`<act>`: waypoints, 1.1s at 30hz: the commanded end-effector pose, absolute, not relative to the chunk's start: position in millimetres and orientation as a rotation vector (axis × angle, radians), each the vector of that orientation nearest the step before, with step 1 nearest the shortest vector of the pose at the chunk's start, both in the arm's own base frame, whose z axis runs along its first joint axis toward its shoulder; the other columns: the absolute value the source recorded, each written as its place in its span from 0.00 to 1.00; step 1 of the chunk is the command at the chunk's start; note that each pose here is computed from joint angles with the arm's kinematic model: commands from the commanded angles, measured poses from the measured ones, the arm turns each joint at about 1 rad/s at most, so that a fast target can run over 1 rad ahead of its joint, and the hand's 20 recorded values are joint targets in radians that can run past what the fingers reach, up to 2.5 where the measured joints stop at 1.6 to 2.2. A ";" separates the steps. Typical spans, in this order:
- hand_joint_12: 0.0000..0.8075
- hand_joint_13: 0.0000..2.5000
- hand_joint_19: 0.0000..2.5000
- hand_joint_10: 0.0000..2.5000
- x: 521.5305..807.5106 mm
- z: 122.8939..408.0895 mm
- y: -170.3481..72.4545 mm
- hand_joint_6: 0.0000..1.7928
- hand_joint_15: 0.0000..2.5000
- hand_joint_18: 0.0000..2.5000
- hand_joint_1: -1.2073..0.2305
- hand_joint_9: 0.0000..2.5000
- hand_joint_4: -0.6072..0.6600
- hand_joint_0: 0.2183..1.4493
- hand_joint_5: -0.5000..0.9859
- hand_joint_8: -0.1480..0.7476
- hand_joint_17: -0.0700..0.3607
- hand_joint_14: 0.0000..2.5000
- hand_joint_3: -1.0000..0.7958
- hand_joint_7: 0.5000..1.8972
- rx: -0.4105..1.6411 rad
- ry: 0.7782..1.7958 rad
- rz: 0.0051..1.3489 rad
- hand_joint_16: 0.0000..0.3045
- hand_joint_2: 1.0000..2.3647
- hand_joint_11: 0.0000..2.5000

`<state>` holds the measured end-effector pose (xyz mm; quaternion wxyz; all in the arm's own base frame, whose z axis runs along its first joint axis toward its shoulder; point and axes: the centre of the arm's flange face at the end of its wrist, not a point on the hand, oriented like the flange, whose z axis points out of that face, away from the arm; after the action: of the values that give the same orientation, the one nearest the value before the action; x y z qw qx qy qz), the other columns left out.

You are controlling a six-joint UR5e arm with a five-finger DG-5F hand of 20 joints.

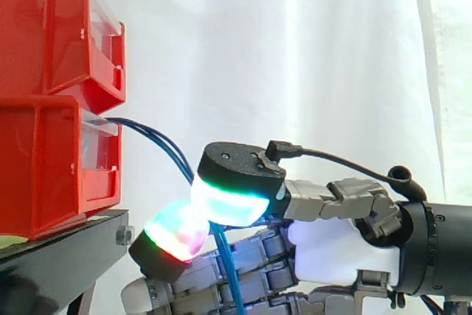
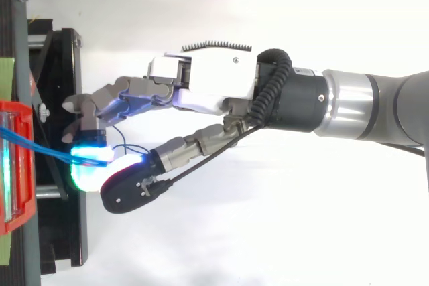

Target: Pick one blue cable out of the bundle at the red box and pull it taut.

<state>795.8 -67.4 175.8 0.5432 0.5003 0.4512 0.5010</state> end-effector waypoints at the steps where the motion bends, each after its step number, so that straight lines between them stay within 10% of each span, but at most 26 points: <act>1: 0.43 0.08 0.07 0.00 798.1 180.3 -67.7 0.50 0.04 0.08 0.35 0.16 0.68 0.32 0.20 0.53 0.44 0.00 0.41 0.33 1.182 1.065 1.194 0.17 0.01 0.10; 9: 0.45 0.08 0.08 0.00 802.3 189.9 -70.8 0.46 0.04 0.08 0.35 0.17 0.68 0.26 0.21 0.54 0.45 0.00 0.28 0.27 1.176 1.068 1.201 0.18 0.00 0.11; 33: 0.45 0.08 0.08 0.00 796.7 189.8 -89.2 0.40 0.05 0.08 0.37 0.17 0.68 0.26 0.23 0.54 0.45 0.00 0.29 0.34 1.183 1.110 1.146 0.18 0.00 0.10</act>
<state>798.7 -83.2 192.4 0.5434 0.4972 0.4616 0.4944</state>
